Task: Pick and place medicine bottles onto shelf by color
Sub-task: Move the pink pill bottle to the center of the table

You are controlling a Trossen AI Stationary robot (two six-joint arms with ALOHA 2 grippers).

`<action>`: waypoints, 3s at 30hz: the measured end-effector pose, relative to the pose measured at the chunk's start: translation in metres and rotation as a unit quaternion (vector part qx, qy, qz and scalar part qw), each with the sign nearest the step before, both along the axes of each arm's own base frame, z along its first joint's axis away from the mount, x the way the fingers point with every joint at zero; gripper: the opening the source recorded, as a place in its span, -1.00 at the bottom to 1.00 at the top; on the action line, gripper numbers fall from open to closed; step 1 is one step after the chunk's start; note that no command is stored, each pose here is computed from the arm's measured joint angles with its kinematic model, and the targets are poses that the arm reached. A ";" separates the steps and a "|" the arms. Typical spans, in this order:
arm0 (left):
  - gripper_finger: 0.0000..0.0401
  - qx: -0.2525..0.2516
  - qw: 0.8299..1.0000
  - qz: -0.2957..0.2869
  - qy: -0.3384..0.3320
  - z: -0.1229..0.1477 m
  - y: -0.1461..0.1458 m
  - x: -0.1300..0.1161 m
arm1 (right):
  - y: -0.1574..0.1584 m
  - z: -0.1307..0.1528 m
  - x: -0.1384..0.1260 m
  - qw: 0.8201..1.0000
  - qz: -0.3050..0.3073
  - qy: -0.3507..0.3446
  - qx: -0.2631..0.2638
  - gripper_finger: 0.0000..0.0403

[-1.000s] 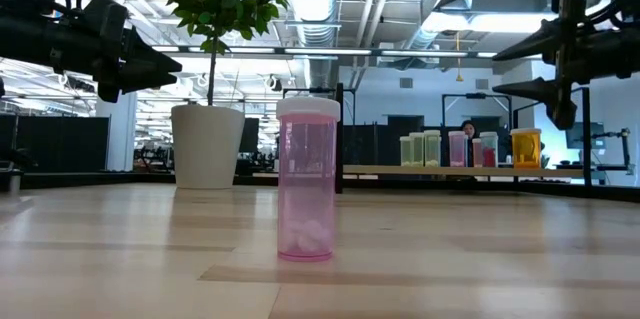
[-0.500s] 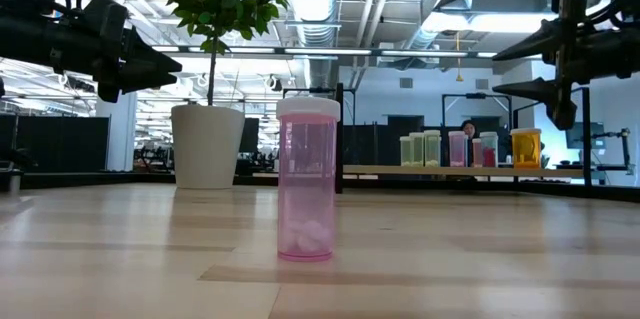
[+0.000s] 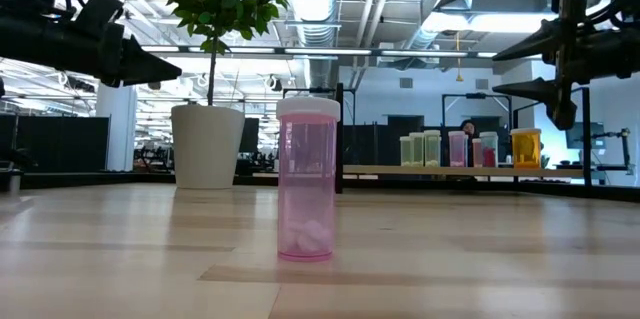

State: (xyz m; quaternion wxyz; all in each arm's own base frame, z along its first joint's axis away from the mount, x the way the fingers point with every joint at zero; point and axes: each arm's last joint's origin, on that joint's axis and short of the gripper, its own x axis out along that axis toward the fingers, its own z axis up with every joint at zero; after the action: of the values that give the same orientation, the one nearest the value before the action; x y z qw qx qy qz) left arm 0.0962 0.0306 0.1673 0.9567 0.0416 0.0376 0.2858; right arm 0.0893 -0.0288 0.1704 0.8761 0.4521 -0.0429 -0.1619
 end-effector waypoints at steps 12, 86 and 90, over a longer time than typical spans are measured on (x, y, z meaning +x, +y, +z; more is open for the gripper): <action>-0.10 -0.185 0.975 -0.019 -0.118 0.000 -0.001 0.001 | 0.000 0.000 0.000 1.000 0.000 0.000 0.000 0.16; -0.10 -0.708 0.631 0.204 0.243 0.078 -0.154 0.281 | 0.000 0.000 0.000 1.000 0.000 0.001 0.000 0.16; -0.03 -0.726 0.602 0.224 0.244 0.070 -0.170 0.288 | 0.000 0.000 0.000 1.000 0.000 0.001 0.000 0.16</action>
State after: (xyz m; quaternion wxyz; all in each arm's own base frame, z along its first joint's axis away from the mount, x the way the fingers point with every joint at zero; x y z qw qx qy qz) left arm 0.3843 -0.1398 0.2372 0.5334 -0.6083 0.4729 0.3491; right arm 0.0894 -0.0288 0.1701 0.8760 0.4522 -0.0424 -0.1625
